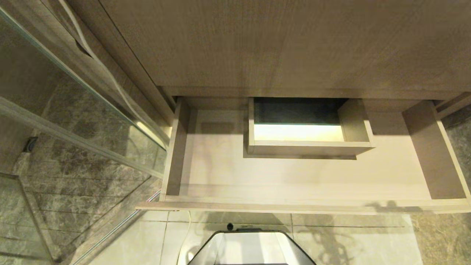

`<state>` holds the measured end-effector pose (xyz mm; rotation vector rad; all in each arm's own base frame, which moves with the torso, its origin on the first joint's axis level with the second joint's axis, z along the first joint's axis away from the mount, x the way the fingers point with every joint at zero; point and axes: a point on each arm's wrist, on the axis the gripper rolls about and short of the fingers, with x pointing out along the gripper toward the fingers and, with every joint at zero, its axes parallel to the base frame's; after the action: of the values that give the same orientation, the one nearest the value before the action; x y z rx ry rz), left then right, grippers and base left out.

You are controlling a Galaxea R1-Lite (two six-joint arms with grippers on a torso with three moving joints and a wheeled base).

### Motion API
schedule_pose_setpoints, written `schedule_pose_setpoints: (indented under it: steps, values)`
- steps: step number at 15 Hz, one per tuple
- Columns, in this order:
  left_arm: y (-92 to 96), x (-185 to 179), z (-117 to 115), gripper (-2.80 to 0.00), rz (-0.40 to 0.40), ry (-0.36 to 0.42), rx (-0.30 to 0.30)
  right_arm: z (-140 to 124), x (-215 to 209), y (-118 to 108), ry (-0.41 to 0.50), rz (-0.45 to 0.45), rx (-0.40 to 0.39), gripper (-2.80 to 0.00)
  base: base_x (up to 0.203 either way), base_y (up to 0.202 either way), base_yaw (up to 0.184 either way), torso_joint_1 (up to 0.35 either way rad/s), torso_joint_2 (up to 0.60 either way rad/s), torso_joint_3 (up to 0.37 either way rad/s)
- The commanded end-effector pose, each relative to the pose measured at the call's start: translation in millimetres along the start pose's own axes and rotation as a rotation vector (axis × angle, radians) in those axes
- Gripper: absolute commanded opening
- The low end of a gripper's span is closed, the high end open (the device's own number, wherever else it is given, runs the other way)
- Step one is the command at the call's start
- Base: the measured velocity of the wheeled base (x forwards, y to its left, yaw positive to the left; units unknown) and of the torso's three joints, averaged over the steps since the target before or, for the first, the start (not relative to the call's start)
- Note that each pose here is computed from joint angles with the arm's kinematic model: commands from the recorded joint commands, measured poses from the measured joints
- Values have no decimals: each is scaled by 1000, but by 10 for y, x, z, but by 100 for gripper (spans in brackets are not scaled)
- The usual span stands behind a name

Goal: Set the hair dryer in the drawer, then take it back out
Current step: Close the drawer

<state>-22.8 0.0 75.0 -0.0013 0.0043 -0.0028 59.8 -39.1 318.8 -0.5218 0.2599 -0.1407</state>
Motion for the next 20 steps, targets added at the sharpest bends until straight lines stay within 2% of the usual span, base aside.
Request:
schedule_pose_setpoints:
  steps: [1,8,11,16,20]
  values:
    - [0,0,2,-280,0,-2,0,-18,16,2,7,5,1,-280,0,0,0,2,369,359]
    - [0,0,1,-280,0,-1,0,-42,53,-11,20,-4,1,-280,0,0,0,-39,371,346]
    - [0,0,3,-280,0,-3,0,-146,101,35,56,16,20,-280,0,0,0,-70,345,295]
    - [0,0,3,-280,0,-3,0,-381,302,29,255,-21,56,-280,0,0,0,-7,242,224]
    - [0,0,2,-280,0,-2,0,-702,881,-155,460,128,36,-280,0,0,0,49,102,108]
